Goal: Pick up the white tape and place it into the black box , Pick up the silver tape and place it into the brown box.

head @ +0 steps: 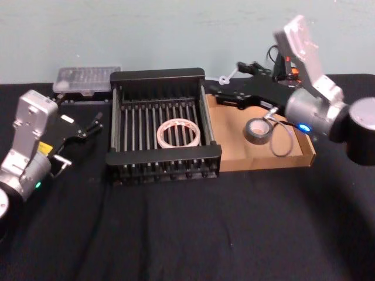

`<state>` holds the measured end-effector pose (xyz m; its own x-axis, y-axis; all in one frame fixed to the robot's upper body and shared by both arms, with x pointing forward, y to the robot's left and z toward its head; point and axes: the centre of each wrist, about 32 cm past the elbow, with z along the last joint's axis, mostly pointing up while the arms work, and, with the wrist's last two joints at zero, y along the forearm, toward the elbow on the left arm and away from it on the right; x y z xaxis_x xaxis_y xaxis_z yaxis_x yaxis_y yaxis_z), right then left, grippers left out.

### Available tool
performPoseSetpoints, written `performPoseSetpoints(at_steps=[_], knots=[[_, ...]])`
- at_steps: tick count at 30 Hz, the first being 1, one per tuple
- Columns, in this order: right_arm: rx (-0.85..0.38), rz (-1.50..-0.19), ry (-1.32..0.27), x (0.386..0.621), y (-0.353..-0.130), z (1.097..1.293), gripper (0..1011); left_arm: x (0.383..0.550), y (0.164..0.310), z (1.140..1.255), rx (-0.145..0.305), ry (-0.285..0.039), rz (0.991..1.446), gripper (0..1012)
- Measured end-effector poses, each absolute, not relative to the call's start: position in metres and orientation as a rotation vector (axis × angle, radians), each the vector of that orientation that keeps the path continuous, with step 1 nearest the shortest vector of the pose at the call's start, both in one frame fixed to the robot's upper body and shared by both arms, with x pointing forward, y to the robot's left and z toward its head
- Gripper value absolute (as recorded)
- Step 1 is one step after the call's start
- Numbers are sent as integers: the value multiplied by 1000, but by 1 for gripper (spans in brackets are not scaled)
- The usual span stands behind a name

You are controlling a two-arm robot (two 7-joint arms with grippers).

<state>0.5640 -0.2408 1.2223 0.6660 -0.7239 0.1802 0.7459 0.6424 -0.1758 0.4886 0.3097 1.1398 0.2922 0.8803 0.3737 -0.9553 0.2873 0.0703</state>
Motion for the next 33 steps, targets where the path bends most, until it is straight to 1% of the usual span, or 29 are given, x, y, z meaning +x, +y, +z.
performPoseSetpoints(at_steps=[5, 6, 7, 11, 21, 27, 33], knots=[[-207, -883, -127, 547, -253, 1210, 1002, 489, 310, 1140, 304, -285, 1248, 1001], [-196, -894, -140, 541, -256, 1205, 1002, 489, 310, 1140, 304, -285, 1248, 1001], [-196, -894, -140, 541, -256, 1205, 1002, 489, 310, 1140, 304, -285, 1248, 1001], [-179, -933, -160, 523, -265, 1187, 1002, 489, 310, 1140, 304, -285, 1248, 1001], [-182, -1023, -132, 499, -278, 1159, 1002, 489, 310, 1140, 304, -285, 1248, 1001], [-185, -1053, -113, 493, -280, 1148, 1002, 489, 310, 1140, 304, -285, 1248, 1001], [-188, -1062, -104, 492, -280, 1143, 1003, 489, 310, 1140, 304, -285, 1248, 1001]])
